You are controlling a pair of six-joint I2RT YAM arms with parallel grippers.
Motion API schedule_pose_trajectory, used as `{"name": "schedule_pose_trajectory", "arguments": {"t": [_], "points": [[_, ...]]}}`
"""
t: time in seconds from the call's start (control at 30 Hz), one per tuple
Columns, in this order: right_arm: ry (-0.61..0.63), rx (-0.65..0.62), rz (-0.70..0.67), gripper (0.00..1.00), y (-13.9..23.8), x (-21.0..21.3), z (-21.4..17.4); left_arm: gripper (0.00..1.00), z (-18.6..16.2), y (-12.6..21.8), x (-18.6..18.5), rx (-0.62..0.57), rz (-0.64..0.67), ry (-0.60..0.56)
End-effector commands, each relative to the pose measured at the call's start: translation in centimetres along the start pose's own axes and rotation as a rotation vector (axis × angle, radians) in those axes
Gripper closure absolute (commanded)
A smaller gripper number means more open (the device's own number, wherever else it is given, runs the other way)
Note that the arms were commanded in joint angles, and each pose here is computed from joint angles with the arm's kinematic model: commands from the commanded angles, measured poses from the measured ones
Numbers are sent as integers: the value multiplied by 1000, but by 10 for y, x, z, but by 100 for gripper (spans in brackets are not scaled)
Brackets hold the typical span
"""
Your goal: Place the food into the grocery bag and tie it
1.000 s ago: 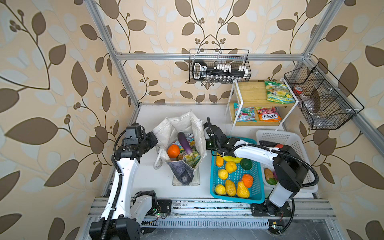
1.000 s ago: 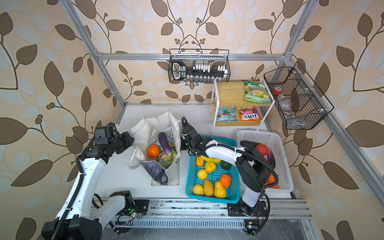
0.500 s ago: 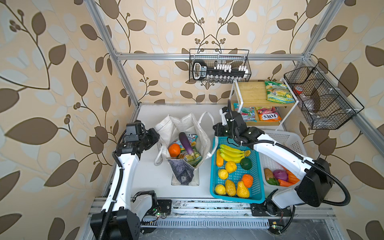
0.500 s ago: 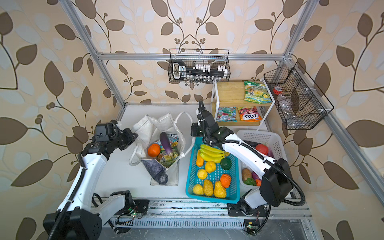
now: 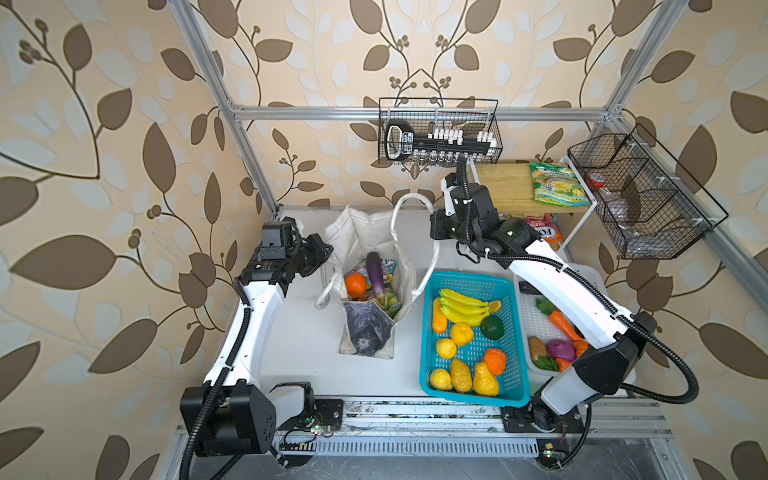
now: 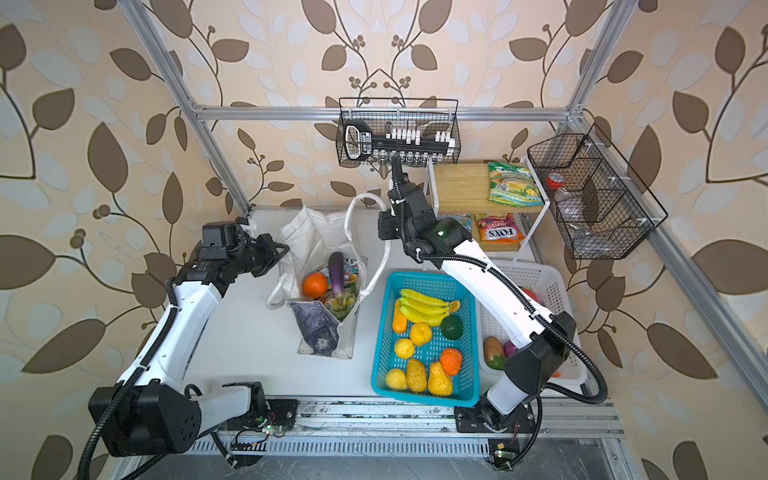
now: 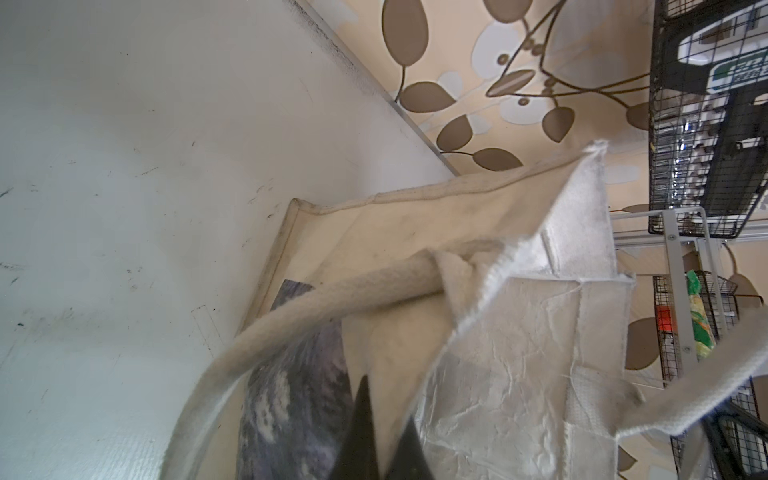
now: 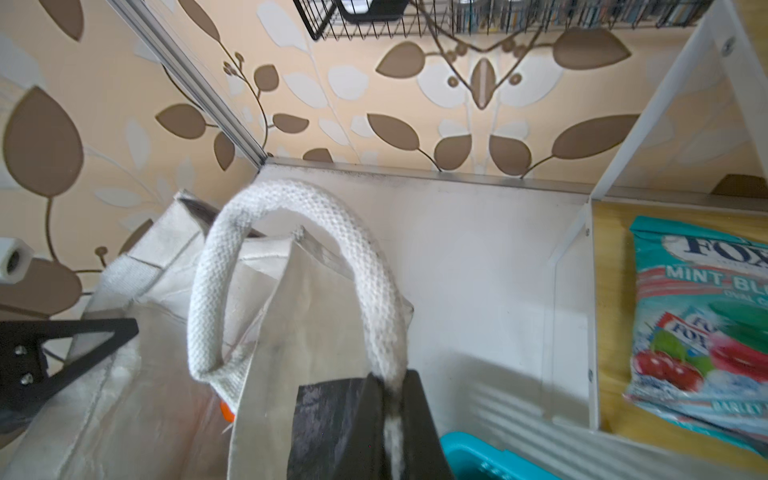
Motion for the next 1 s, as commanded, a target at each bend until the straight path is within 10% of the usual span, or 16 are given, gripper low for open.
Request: {"name": "schedule_pose_trajectory", "arguments": {"t": [0.0,0.13,0.37,0.53,0.73,0.97], "points": [[27,0,-96,100,11,-19,-3,100,8,9,-8,-58,-22,-47],[23,21,-106,100,16,-28,-16,77,0,14,-5,-75,-8,-61],[5,33,-90,100,18,-41,-27,2,16,59,-20,-187,7,-90],[9,39,-113,100,23,-53,-21,1,27,107,-39,-296,74,-124],[11,40,-73,100,28,-56,-25,1,0,101,-9,-258,-28,135],[25,55,-35,100,27,-57,-34,1,-24,117,31,-333,216,227]]}}
Point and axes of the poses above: each gripper's point midway between its finger pads, its own y axis back along the fingers, its own x axis along the line the jaws close on, z = x × y, the point moved 6 cm from there along y, back along the fingers, and after that the axes turned 14 degrees about -y, right-handed, at the moved point
